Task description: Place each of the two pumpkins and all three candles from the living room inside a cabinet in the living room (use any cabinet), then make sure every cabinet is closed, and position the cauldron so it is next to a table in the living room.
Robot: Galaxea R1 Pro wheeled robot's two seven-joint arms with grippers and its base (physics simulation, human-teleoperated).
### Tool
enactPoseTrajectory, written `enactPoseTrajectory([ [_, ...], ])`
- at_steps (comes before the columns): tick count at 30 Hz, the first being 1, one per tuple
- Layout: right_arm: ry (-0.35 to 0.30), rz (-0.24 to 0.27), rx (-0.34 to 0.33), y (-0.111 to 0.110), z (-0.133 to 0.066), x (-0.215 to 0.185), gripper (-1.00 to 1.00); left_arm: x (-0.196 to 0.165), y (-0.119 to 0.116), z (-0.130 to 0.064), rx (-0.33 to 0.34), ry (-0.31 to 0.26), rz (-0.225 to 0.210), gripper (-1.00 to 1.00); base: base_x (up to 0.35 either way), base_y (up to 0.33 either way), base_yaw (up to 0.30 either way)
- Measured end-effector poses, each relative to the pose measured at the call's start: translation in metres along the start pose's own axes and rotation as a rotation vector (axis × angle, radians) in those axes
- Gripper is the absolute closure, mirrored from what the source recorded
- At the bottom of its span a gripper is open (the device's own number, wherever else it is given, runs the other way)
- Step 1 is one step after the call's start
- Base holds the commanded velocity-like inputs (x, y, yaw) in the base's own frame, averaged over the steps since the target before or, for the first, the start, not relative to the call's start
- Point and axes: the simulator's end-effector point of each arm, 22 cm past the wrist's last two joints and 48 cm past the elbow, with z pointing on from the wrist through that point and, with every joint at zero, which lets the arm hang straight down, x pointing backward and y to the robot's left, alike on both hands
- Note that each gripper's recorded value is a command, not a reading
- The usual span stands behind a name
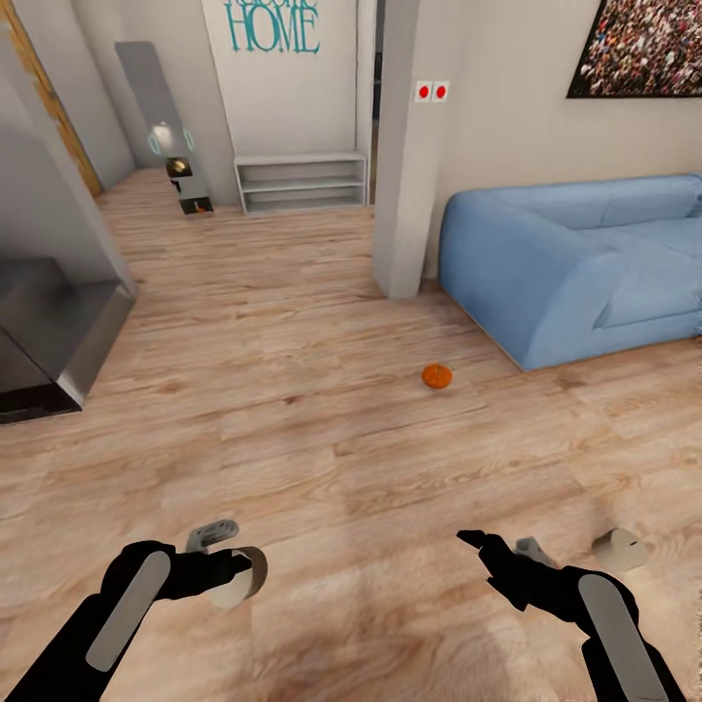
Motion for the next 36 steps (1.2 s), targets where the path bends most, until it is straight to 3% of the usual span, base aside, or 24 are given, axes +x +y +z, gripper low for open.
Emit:
enactPoseTrajectory([
  [15,0.007,0.004,0.009,-0.0044,0.0034,0.0020,-1.00,0.0028,0.0031,0.0035,-0.006,0.010,-0.001,1.00,0.135,0.016,-0.226],
  [36,0.016,0.010,0.020,-0.0099,0.0077,0.0044,-1.00,0.0073,0.0055,0.0089,-0.011,0.024,-0.003,1.00,0.224,0.136,-0.226],
])
